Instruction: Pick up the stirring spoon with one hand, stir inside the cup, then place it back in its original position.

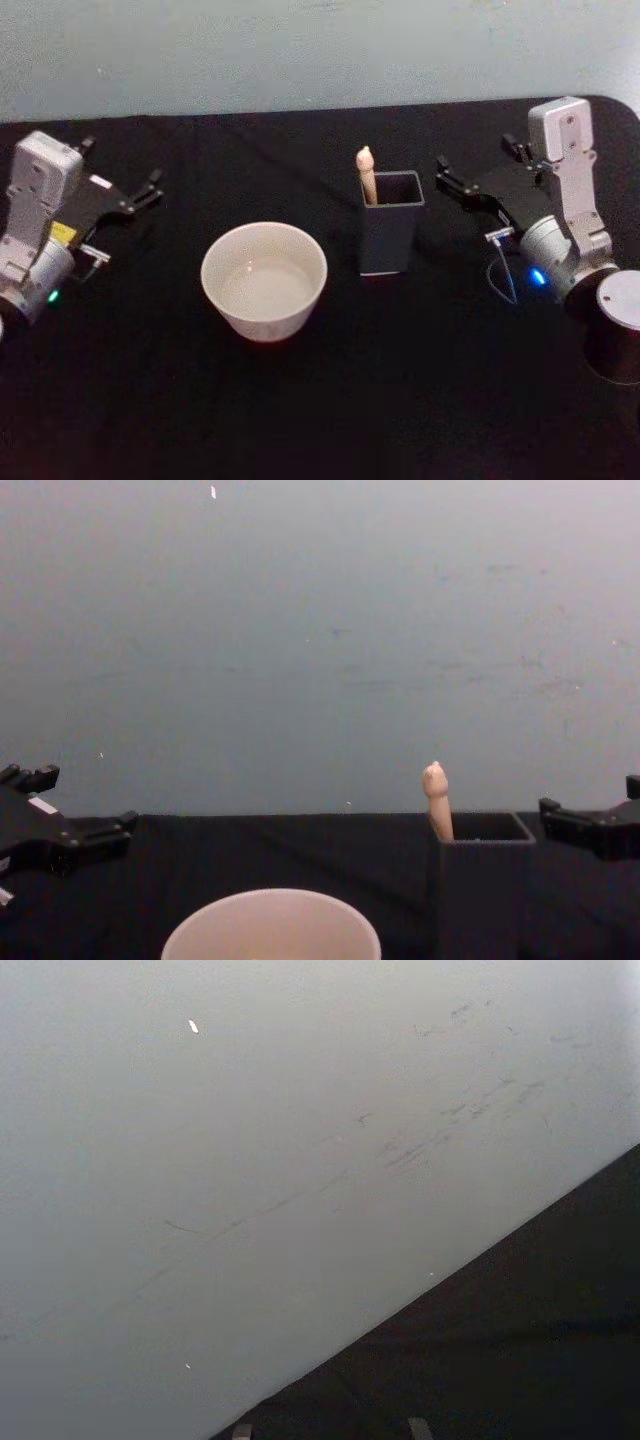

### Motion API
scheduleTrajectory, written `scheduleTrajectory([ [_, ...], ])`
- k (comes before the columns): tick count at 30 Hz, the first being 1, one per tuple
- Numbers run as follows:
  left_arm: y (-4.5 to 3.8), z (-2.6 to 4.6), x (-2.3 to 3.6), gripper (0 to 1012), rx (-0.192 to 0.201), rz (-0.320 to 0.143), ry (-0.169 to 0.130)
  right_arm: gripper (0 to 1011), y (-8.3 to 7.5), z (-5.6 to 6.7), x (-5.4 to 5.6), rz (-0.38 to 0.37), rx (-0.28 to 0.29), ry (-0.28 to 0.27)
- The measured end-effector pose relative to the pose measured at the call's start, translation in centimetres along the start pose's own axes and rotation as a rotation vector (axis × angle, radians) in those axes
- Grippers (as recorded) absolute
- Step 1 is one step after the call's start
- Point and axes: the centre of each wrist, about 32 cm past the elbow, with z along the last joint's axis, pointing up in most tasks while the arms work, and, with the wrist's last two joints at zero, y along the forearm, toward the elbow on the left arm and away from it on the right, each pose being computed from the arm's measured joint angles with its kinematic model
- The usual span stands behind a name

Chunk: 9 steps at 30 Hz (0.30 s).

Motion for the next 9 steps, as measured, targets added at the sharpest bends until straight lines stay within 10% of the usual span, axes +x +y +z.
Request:
scheduleTrajectory([
  [9,0.0,0.0,0.0,1001,0.0,0.0,0.0,1000,0.0,0.0,0.0,0.0,0.0,0.0],
])
